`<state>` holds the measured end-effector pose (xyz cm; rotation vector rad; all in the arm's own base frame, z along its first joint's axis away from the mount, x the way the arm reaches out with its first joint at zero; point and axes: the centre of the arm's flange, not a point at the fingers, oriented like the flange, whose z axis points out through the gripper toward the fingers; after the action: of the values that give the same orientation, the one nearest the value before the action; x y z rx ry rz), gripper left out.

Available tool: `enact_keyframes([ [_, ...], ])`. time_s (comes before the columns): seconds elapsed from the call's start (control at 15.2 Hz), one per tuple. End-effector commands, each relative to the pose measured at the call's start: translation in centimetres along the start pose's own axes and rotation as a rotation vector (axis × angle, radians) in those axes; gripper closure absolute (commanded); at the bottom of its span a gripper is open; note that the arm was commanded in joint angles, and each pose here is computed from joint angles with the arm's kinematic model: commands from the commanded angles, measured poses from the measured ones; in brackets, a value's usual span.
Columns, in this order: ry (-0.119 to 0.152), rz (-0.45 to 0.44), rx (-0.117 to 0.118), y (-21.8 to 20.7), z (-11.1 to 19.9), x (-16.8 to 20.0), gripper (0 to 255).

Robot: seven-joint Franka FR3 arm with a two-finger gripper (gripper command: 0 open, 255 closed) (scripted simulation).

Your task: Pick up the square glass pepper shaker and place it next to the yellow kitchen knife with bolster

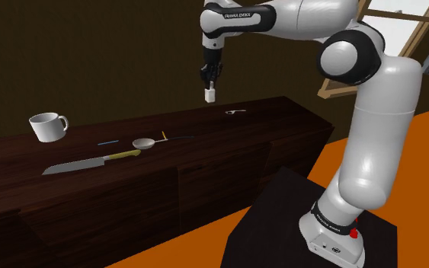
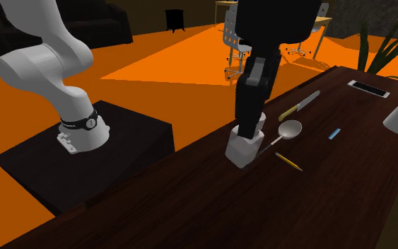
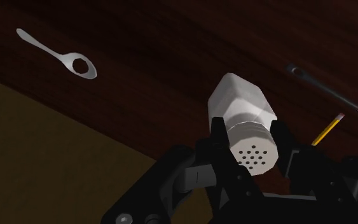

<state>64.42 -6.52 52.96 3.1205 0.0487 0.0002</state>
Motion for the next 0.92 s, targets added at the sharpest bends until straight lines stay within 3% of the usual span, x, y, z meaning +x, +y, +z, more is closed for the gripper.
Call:
enact_keyframes([
  [0.0, 0.000, 0.001, 0.000, -2.6, -0.2, 0.1, 255],
  [0.86, 0.000, 0.001, 0.000, -19.7, -1.4, -0.1, 255],
])
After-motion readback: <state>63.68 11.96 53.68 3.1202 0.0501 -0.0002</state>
